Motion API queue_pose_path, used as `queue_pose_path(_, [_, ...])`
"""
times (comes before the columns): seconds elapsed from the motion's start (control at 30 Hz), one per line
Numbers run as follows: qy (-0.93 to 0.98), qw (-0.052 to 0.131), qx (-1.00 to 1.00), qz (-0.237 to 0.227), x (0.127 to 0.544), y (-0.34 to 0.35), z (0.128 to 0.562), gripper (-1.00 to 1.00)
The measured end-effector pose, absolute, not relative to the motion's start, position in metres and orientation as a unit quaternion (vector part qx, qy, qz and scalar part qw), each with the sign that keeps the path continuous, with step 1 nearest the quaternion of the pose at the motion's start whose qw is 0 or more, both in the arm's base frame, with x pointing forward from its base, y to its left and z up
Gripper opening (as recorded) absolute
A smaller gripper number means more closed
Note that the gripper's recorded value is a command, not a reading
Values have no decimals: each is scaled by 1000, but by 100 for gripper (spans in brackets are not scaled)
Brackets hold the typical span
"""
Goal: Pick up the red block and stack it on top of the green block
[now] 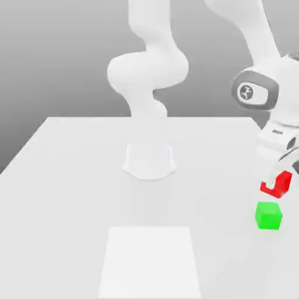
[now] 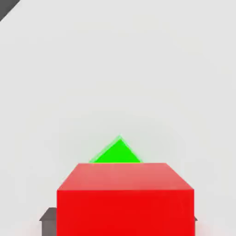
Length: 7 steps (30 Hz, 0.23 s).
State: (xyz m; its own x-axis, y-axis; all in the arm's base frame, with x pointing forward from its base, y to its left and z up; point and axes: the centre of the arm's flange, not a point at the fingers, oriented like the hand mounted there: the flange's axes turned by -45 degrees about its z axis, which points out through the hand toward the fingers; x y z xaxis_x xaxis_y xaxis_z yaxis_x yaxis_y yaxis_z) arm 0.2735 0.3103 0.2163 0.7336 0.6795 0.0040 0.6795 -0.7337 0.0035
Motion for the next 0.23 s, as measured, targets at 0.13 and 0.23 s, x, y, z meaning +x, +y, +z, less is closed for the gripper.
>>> queue_pose_path(0.13, [367,0,930,1,271,310,184,100])
queue_pose_path(0.23, [367,0,930,1,271,310,184,100])
